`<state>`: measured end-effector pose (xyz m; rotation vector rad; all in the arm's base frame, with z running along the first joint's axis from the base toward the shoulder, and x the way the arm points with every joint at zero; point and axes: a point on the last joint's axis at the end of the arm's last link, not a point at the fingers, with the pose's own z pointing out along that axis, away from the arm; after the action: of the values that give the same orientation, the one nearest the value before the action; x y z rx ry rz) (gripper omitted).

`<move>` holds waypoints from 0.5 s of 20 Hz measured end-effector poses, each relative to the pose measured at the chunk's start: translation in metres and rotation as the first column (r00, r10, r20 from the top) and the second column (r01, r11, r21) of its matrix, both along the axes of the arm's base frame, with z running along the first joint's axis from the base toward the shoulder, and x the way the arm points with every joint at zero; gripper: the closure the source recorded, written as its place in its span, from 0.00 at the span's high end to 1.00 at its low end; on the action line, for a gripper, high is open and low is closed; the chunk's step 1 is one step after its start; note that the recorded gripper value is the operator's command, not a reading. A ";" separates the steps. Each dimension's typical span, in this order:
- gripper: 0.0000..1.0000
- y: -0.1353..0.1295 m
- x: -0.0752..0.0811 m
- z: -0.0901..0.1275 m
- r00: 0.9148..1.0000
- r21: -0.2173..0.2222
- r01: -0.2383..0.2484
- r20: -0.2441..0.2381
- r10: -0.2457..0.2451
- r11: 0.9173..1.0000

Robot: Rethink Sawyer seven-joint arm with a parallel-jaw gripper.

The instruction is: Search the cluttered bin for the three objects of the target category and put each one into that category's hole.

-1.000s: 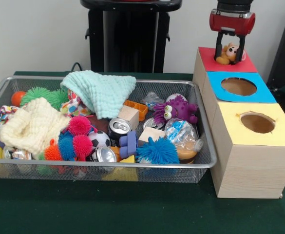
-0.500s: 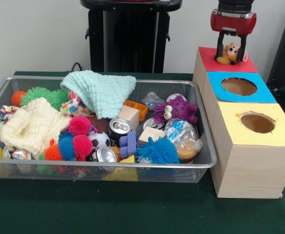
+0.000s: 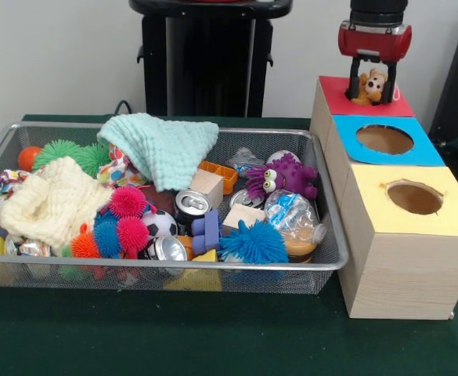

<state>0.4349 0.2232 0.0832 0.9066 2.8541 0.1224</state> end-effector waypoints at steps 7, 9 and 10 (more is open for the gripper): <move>1.00 -0.002 -0.002 -0.002 0.997 -0.004 -0.070 0.035 0.070 0.998; 1.00 -0.002 -0.003 -0.002 0.995 -0.008 -0.084 0.048 0.084 0.996; 1.00 -0.002 -0.003 -0.002 0.994 -0.011 -0.092 0.055 0.093 0.996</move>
<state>0.4316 0.2212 0.0809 0.7571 2.8427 0.1434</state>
